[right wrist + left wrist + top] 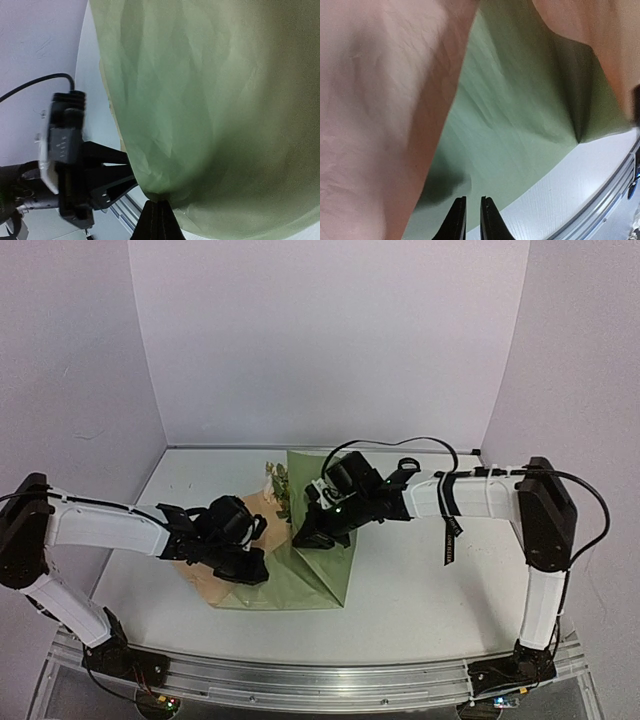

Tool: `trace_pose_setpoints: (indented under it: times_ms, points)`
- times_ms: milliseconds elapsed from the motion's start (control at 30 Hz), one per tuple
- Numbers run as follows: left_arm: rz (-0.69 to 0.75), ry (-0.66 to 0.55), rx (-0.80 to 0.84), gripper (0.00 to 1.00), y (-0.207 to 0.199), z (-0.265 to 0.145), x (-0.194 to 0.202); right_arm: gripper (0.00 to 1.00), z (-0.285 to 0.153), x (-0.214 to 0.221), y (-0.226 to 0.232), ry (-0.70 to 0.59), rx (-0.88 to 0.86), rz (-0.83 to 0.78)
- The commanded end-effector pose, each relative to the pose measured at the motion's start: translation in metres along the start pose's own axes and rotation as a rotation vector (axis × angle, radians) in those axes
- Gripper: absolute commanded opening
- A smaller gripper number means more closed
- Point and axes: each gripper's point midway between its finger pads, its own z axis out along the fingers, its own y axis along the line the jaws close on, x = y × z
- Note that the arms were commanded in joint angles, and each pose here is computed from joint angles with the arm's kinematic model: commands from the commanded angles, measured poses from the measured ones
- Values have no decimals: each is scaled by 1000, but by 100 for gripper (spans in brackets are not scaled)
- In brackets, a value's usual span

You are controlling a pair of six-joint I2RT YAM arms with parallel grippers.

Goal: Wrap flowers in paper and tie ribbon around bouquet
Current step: Fold the one-fourth-folded wrapping paper at the center of the board, then pass from the right arm to the left

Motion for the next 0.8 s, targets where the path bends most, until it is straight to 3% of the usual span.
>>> trace_pose_setpoints:
  times_ms: [0,167,300,400,767]
  points:
    - [-66,-90,40,16,-3,-38,-36,0,24,-14,27,14,-143,16]
    - [-167,-192,126,31,19,-68,-91,0,39,-18,27,21,-169,29]
    - [-173,-234,229,50,24,-80,-132,0,44,-18,26,30,-177,30]
    - [-153,-220,294,59,25,-74,-153,0,45,-18,25,29,-181,25]
    - [-116,-110,533,70,21,-52,-186,0,43,-21,24,47,-233,22]
